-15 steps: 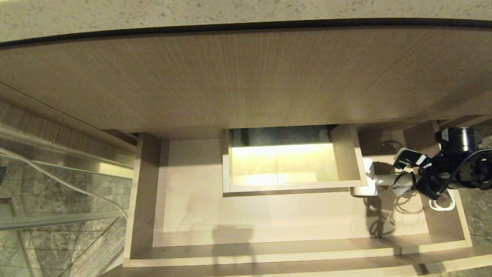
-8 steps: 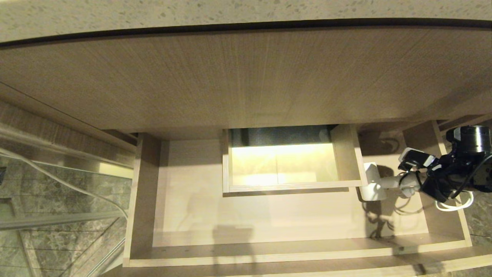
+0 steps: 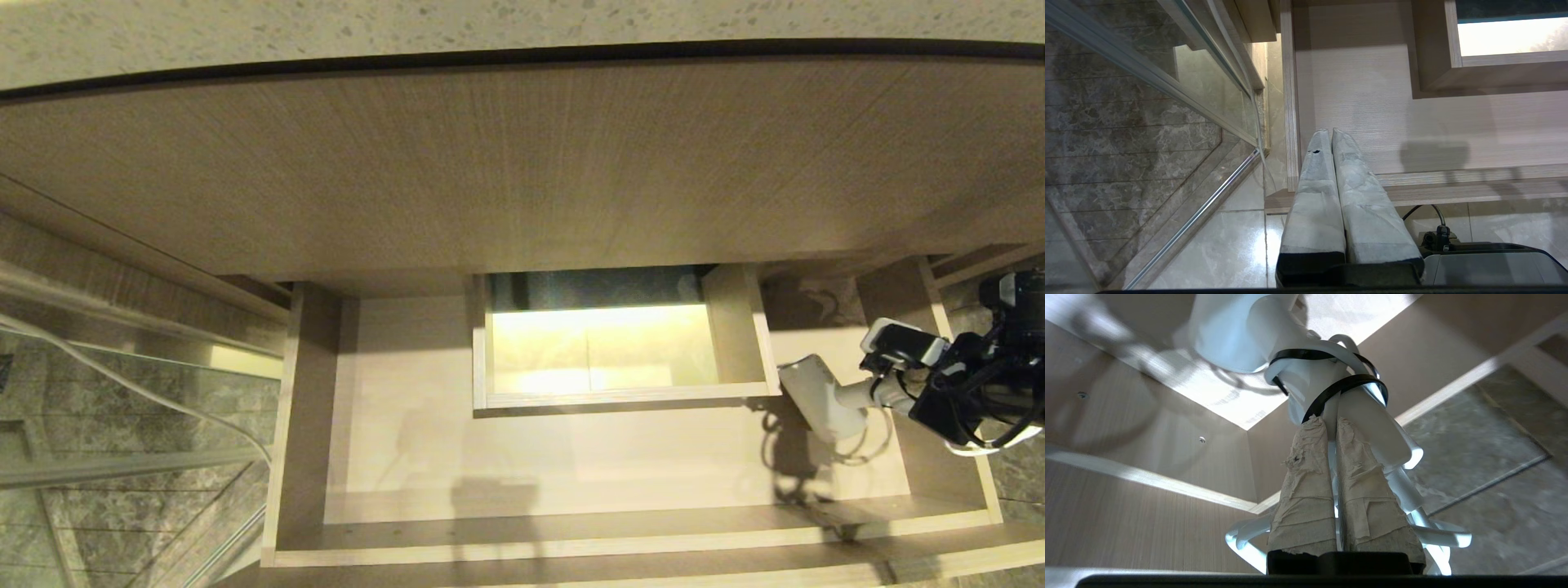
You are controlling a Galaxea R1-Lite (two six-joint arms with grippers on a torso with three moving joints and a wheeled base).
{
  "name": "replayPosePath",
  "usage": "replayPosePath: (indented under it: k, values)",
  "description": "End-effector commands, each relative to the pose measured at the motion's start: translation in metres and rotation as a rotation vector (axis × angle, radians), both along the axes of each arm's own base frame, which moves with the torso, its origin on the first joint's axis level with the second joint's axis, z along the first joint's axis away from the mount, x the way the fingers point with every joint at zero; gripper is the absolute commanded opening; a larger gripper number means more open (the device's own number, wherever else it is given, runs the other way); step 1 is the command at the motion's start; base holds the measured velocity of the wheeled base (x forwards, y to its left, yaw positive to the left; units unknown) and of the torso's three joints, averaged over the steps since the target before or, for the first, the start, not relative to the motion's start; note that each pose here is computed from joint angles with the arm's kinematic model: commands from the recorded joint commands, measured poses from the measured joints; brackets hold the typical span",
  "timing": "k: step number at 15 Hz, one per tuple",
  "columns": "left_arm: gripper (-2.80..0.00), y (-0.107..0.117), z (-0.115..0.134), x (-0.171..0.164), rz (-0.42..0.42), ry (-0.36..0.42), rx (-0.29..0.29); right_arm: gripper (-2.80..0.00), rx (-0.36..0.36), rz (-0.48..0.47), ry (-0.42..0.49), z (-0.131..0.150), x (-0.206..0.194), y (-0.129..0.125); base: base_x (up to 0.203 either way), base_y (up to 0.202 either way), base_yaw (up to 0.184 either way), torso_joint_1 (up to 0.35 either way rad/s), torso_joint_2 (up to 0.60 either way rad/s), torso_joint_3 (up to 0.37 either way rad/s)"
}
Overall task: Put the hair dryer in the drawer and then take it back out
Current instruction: Take the hairdryer out
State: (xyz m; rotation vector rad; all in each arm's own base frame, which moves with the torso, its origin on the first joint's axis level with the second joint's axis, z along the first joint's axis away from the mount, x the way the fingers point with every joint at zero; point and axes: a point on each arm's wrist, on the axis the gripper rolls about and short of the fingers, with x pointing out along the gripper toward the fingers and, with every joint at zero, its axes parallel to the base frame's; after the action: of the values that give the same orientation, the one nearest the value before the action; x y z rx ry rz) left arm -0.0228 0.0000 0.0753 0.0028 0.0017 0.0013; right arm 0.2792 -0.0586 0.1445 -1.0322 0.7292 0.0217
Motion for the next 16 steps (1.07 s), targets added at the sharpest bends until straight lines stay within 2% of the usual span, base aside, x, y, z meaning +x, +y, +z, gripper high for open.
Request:
replayPosePath:
  k: [1, 10, 16]
  values:
    - [-2.8, 0.0, 0.0, 0.0, 0.0, 0.0, 0.0, -2.8, -0.018, 0.012, -0.042, 0.011, -0.012, 0.004, 0.0, 0.0, 0.0, 0.0, 0.0, 0.0]
    - [-2.8, 0.0, 0.0, 0.0, 0.0, 0.0, 0.0, -2.8, -0.067, 0.031, -0.193, 0.043, -0.04, 0.011, 0.0, 0.0, 0.0, 0.0, 0.0, 0.0]
    - [-2.8, 0.0, 0.0, 0.0, 0.0, 0.0, 0.0, -2.8, -0.115, 0.04, -0.324, 0.072, -0.083, 0.018, 0.0, 0.0, 0.0, 0.0, 0.0, 0.0]
